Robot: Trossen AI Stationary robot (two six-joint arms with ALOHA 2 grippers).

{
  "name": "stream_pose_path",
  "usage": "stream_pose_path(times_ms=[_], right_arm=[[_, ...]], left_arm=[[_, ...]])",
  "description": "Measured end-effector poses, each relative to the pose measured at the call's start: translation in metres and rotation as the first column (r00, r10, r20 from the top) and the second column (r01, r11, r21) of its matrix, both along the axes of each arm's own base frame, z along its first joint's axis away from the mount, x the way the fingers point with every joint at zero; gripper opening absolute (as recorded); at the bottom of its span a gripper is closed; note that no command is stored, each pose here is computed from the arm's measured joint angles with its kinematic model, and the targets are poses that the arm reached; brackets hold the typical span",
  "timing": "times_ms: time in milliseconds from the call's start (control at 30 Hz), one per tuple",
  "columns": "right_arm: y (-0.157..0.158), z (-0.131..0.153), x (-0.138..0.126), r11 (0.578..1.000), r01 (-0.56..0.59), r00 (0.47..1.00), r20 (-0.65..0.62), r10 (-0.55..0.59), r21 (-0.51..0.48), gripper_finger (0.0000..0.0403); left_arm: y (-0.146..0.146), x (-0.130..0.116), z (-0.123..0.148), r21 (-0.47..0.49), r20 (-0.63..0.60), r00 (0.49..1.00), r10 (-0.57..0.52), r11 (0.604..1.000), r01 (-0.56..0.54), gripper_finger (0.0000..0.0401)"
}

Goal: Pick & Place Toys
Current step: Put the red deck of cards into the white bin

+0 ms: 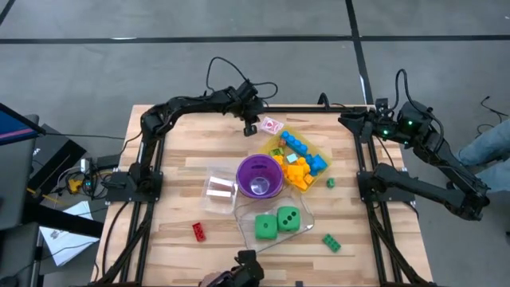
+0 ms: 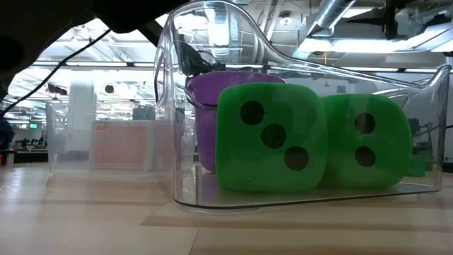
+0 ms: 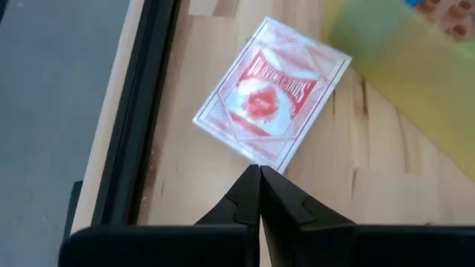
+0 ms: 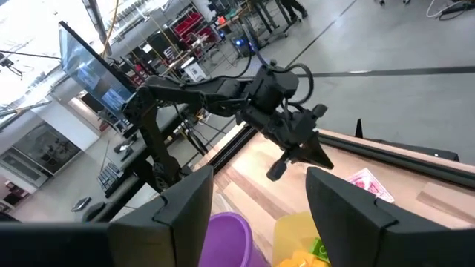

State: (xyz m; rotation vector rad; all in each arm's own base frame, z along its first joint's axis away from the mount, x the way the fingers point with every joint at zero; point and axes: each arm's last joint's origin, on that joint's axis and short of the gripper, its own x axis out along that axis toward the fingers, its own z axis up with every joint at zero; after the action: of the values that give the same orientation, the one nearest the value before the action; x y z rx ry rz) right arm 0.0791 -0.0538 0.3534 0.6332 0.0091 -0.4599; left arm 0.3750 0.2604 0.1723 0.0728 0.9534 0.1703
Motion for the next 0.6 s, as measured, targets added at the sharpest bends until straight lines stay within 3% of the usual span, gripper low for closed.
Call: stream_pose_path(times_ms=[400, 600], right_arm=[[0.0002, -0.0016, -0.0002, 1.000, -0.001, 1.000, -0.013, 0.001, 0.010, 0.0209], [0.0002, -0.0016, -0.0002, 1.000, -0.001, 1.000, -0.013, 0.001, 0.011, 0.0209]], left_arm=[[0.0035, -0.0040, -0.0007, 0.003, -0.015, 1.000, -0.011, 1.000, 0.011, 0.0001], [0.0078, -0.0066, 0.0006, -0.052, 0.032, 0.999, -0.013, 0.999, 0.015, 0.0001]])
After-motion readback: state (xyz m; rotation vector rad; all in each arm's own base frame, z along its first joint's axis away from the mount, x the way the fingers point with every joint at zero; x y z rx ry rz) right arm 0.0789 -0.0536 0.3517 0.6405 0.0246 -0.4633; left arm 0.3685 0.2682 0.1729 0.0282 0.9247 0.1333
